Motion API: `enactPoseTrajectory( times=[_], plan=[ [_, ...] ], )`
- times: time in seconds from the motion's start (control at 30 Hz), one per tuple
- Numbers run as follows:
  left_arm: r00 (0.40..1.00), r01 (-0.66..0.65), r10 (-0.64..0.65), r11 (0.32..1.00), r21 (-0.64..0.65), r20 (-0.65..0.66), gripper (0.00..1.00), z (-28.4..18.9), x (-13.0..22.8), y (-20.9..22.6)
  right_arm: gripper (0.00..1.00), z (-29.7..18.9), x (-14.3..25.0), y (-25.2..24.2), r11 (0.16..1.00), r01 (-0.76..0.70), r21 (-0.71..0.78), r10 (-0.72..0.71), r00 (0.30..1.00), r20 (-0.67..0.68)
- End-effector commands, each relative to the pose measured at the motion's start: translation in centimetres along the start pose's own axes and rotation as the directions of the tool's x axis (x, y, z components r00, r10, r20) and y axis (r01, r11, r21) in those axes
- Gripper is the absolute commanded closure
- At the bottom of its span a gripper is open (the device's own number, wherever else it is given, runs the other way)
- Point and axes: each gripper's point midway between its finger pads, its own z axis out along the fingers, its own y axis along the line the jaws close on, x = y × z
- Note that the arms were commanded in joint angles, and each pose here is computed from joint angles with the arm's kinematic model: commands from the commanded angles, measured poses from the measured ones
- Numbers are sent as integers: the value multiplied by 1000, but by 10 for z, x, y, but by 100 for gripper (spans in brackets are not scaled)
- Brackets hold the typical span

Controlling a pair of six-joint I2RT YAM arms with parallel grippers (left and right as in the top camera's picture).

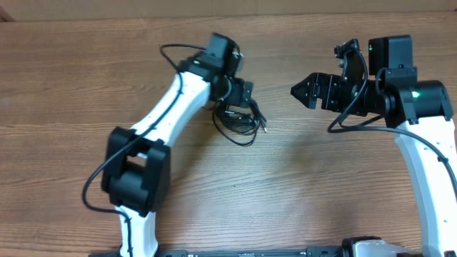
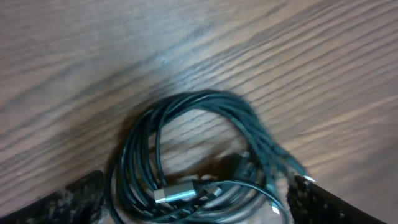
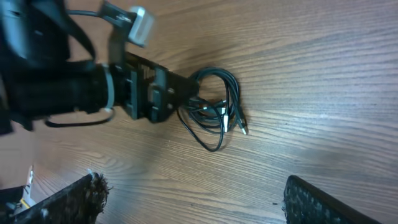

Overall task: Untangle cables
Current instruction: 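Grasp the black cable bundle with the left gripper and lift it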

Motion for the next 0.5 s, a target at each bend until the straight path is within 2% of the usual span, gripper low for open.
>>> enactPoseTrajectory(
  times=[0.0, 0.4, 0.47],
  plan=[
    [1000, 19, -21, 993, -116, -16, 13, 21, 1, 24, 10, -3, -4, 5, 1000, -2, -8, 2, 1000, 14],
    [998, 18, -28, 984, -178, -53, 25, 40, 10, 41, 10, -3, 0, 4, 1000, -11, -4, 11, 1000, -2],
    [998, 4, -17, 984, -179, -66, 30, 42, 15, 43, 10, -3, 0, 4, 1000, -13, -3, 13, 1000, -5]
  ],
)
